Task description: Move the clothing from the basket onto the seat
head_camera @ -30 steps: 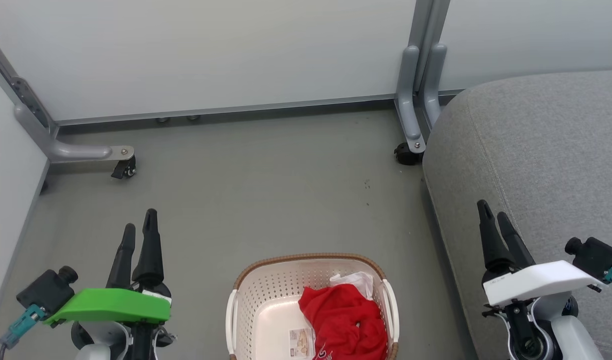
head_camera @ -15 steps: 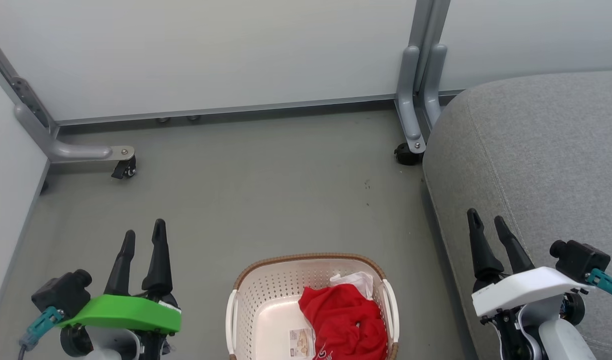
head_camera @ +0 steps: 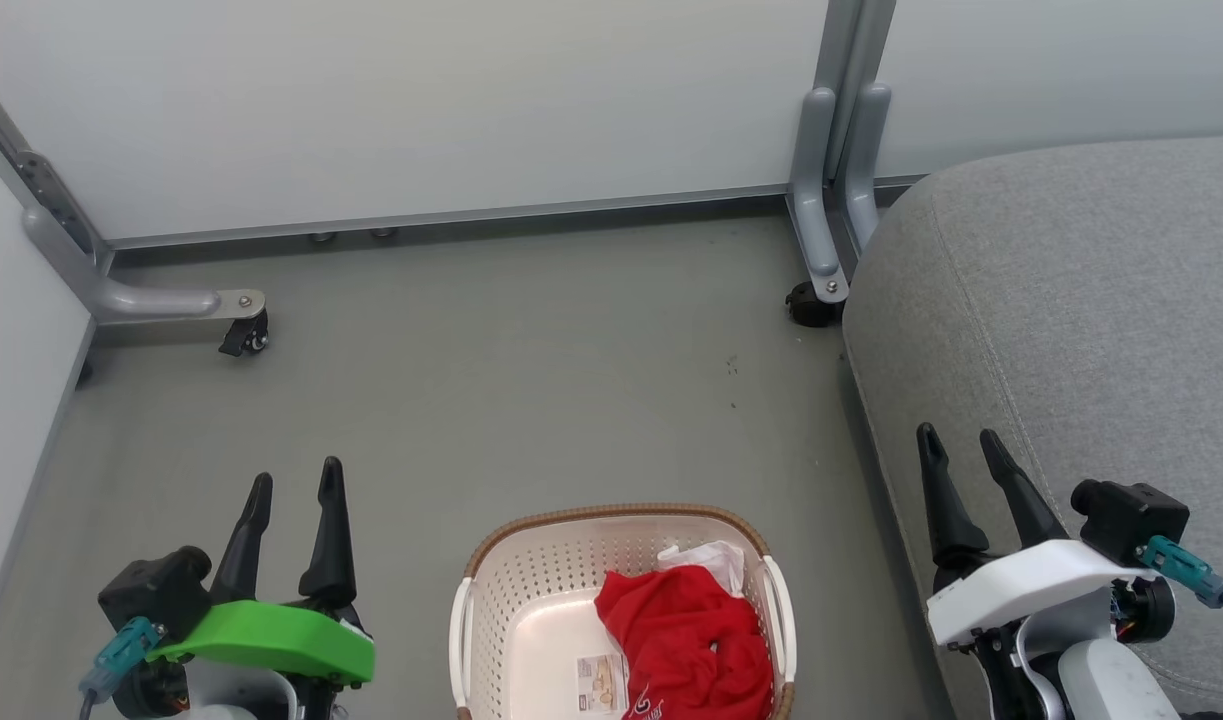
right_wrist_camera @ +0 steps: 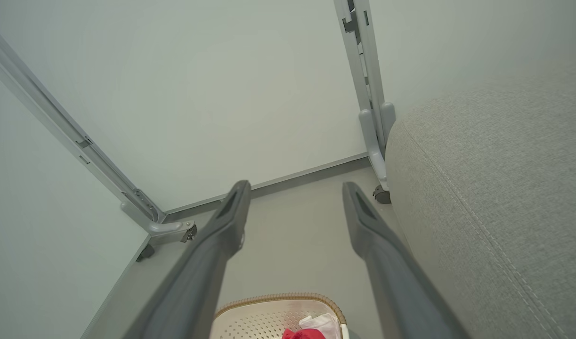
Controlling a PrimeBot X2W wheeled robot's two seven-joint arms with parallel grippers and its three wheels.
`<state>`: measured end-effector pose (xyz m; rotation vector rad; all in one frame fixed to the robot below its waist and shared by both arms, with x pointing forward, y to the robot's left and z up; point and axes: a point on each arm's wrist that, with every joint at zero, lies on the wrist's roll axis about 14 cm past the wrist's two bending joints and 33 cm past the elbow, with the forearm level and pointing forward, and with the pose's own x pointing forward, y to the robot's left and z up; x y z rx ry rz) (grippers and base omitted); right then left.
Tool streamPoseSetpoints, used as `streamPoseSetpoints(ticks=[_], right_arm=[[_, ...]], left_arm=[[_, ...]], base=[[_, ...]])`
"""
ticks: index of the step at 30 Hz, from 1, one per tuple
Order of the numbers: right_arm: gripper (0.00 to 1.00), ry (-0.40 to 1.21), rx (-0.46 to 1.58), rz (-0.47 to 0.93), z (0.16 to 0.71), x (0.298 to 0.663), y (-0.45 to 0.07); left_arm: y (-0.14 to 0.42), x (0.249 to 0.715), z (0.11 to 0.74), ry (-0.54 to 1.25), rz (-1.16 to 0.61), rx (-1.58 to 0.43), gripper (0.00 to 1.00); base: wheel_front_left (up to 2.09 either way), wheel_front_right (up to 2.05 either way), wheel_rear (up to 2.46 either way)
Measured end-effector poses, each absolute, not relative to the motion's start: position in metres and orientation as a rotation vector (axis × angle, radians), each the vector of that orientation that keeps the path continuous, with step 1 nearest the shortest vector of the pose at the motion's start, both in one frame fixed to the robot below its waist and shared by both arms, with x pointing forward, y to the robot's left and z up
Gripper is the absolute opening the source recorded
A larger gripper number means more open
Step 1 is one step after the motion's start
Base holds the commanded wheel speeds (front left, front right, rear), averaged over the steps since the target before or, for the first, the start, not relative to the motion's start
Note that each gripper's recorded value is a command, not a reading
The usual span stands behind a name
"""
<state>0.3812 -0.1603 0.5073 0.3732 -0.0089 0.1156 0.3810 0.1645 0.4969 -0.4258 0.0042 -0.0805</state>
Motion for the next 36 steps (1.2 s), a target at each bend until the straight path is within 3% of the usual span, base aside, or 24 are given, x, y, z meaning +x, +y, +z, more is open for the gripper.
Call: streamPoseSetpoints(ticks=[36], right_arm=[[1.00,-0.011,0.111,0.167,0.505,0.379,-0.146]], left_arm=[[0.155,0.377,0.479,0.023,-0.122,-0.155,1.00]], base=[[0.00,0.00,0.00]])
